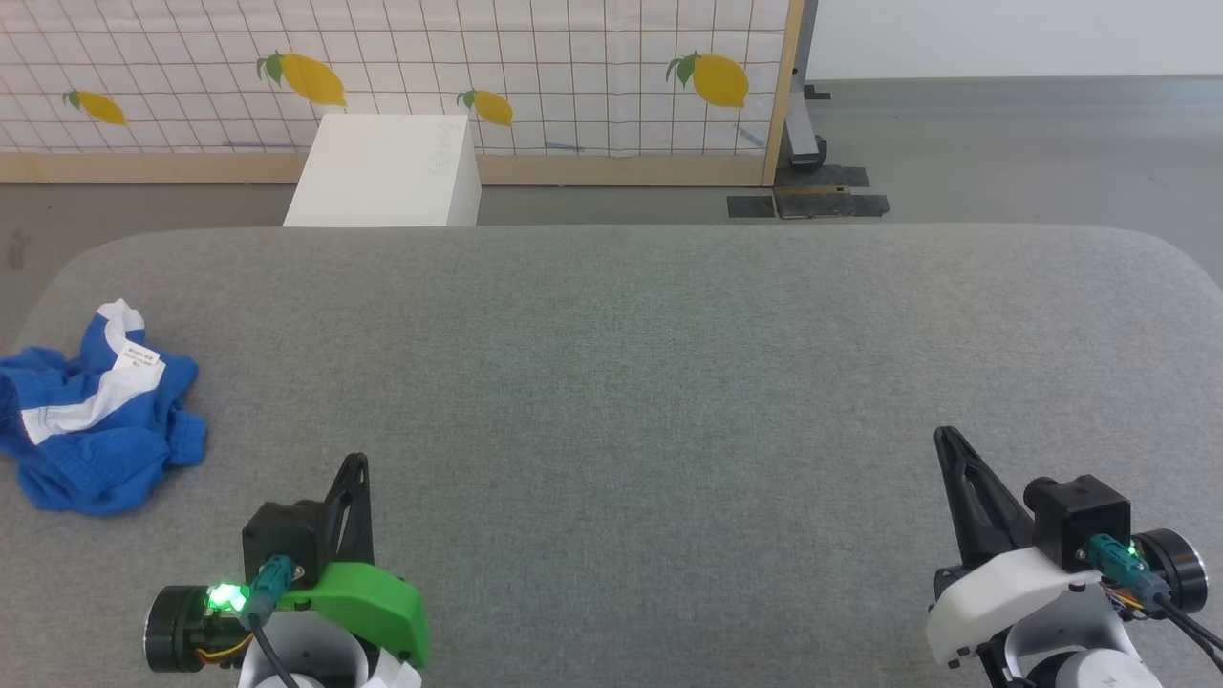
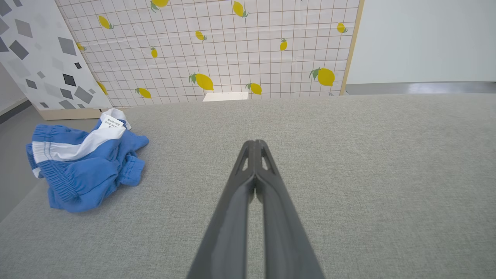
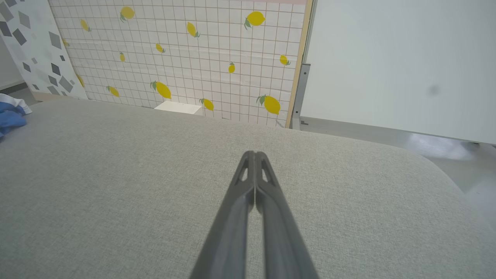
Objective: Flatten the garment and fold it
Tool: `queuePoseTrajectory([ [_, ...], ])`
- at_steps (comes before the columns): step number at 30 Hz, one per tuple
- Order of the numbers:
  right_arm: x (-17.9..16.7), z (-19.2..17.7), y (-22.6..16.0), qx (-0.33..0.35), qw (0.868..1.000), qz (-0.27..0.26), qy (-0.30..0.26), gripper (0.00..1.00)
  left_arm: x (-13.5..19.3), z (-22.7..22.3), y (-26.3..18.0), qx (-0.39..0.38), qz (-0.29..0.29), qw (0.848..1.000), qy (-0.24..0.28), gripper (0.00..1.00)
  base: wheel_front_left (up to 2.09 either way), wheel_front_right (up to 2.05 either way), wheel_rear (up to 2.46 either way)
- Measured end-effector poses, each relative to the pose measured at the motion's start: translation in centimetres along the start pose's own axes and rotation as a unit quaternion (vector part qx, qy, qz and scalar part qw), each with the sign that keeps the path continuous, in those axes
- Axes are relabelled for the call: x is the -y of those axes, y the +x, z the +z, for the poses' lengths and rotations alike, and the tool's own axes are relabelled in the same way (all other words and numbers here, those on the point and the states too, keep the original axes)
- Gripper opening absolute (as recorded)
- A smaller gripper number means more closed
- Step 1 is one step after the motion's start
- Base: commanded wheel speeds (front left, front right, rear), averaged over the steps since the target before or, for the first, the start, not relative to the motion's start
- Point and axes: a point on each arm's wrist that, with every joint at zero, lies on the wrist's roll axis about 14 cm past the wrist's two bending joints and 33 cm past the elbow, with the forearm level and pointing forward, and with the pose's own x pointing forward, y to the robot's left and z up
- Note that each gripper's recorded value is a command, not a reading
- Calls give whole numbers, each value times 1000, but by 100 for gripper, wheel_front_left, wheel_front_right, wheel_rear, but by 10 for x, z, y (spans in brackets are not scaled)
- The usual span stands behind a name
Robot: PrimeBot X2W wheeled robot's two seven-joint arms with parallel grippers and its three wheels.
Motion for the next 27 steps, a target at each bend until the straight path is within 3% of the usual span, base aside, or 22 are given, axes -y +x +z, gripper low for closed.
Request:
queuePoseTrajectory([
  [25, 0, 0, 0, 0, 1000, 0, 0, 0, 0, 0, 0, 0, 0, 1000, 0, 0, 0, 0, 0],
  [26, 0, 0, 0, 0, 1000, 0, 0, 100, 0, 0, 0, 0, 0, 1000, 0, 100, 0, 0, 0],
  [27, 0, 0, 0, 0, 1000, 0, 0, 100, 0, 0, 0, 0, 0, 1000, -1, 100, 0, 0, 0],
])
